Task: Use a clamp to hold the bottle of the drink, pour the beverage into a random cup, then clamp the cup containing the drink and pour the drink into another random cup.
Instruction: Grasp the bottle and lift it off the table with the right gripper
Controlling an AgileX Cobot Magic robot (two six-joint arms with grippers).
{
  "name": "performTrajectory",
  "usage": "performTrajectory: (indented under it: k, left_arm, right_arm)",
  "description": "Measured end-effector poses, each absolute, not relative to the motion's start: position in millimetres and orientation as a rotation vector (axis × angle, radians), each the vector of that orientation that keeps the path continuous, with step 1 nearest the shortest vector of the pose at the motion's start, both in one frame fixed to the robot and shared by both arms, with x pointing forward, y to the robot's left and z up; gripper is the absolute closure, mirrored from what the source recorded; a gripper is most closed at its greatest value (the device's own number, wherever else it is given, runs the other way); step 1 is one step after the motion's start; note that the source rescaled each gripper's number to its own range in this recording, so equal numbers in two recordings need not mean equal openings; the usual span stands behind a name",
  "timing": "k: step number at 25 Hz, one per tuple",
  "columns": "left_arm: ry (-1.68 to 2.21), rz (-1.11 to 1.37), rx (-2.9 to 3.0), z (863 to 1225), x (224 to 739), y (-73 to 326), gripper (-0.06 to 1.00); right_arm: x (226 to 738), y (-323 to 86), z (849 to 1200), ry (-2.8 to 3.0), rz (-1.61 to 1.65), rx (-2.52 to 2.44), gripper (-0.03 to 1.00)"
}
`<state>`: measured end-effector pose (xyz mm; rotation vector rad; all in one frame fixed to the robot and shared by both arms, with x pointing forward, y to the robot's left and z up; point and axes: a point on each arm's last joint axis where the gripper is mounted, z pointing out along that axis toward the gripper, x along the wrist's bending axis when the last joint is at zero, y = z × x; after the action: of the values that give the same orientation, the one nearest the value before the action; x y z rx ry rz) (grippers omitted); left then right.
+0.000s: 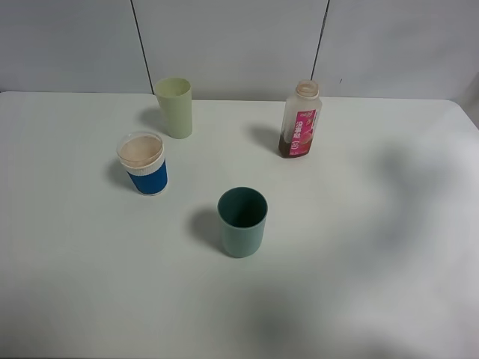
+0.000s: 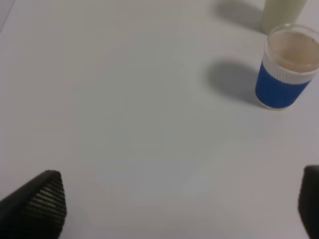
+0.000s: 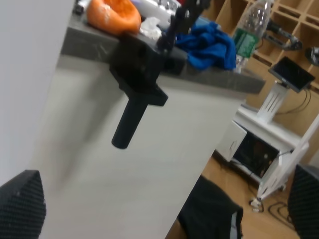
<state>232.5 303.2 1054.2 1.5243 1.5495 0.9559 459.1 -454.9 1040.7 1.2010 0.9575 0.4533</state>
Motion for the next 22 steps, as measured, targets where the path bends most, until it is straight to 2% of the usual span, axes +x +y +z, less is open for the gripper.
performTrajectory:
  k: [11, 18, 22]
  left_arm:
    - [1.55, 0.956, 1.524, 1054.2, 232.5, 303.2, 0.17]
    - [1.55, 0.956, 1.524, 1054.2, 232.5, 303.2, 0.17]
    - [1.55, 0.956, 1.524, 1054.2, 232.5, 303.2, 0.17]
  right_arm:
    - [518.9, -455.2, 1011.2, 1.066, 0.55, 1.225, -0.03]
    - [565.7, -438.2, 994.7, 1.254, 0.601, 1.187, -0.03]
    - [594.7, -420.5, 979.6, 1.349, 0.648, 1.182, 0.01]
